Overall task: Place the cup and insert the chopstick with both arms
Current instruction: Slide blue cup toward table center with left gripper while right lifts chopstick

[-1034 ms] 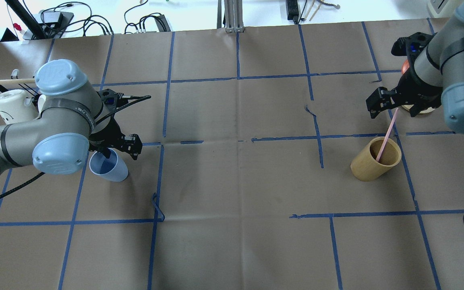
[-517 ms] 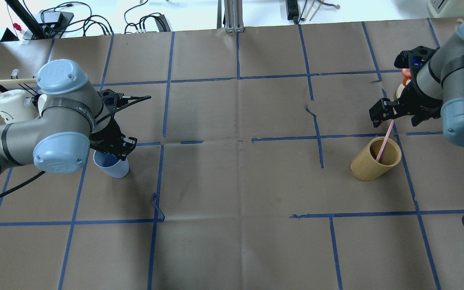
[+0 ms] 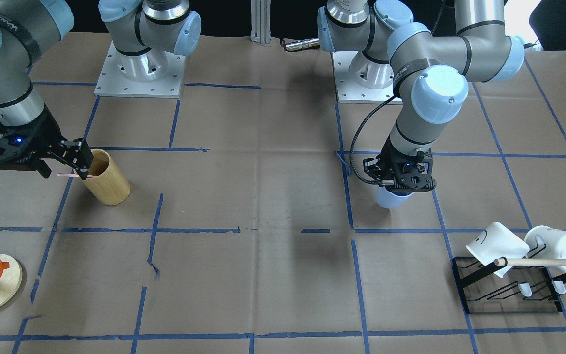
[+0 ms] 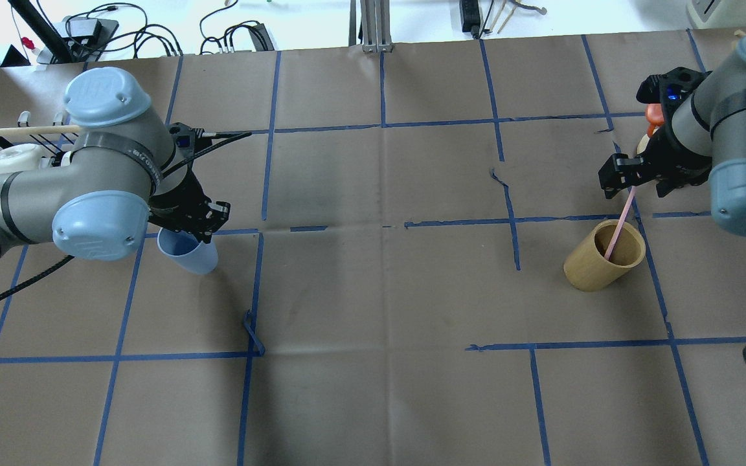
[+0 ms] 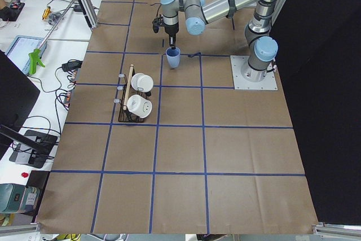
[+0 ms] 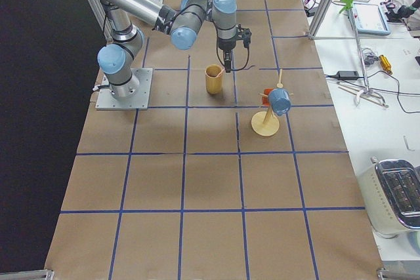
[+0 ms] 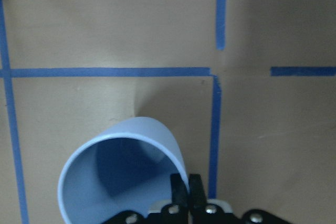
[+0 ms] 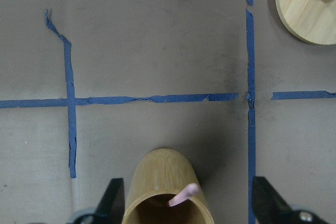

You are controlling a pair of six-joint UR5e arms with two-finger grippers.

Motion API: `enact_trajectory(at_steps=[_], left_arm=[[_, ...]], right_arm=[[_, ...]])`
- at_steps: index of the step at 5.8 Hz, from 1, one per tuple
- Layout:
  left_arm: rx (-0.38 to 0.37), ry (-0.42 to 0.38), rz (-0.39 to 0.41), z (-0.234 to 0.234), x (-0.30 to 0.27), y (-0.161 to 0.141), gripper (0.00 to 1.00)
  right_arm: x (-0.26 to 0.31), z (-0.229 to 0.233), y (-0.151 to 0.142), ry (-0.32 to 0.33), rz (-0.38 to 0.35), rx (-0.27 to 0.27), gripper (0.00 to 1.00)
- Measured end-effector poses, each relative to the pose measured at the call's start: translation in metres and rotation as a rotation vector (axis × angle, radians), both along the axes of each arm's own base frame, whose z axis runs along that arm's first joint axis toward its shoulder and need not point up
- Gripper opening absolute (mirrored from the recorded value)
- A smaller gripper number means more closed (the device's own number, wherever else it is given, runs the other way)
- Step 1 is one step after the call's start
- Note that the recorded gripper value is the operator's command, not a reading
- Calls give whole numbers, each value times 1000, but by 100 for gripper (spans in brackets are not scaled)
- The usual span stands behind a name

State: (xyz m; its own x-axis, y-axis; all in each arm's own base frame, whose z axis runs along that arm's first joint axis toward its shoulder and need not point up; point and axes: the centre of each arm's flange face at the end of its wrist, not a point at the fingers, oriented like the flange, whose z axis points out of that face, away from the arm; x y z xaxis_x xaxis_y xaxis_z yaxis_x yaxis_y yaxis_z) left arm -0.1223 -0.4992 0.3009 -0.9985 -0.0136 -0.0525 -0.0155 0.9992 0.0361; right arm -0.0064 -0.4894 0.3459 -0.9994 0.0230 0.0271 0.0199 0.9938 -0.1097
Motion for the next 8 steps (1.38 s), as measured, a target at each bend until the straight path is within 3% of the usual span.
enact_trajectory(at_steps=[1,3,5,6,7,8], left_arm=[[-33,2,47,6,-53,-3,1],[-109,24,202,1,-173,-13,2],[-138,64,278,-15,-243,-30,3],[-143,72,282,-22,-258,-34,18],[-153,81,278,-28,-266,-36,99],[-158,86,271,-30,-269,-36,100]], right_arm=[[0,0,0,0,-1,2,9],[0,3,-1,-1,-1,-4,9],[1,29,-6,3,-6,-31,9],[2,58,-10,-1,-14,-25,9],[3,96,-16,-10,-27,-3,9],[14,137,-19,-18,-45,24,9]])
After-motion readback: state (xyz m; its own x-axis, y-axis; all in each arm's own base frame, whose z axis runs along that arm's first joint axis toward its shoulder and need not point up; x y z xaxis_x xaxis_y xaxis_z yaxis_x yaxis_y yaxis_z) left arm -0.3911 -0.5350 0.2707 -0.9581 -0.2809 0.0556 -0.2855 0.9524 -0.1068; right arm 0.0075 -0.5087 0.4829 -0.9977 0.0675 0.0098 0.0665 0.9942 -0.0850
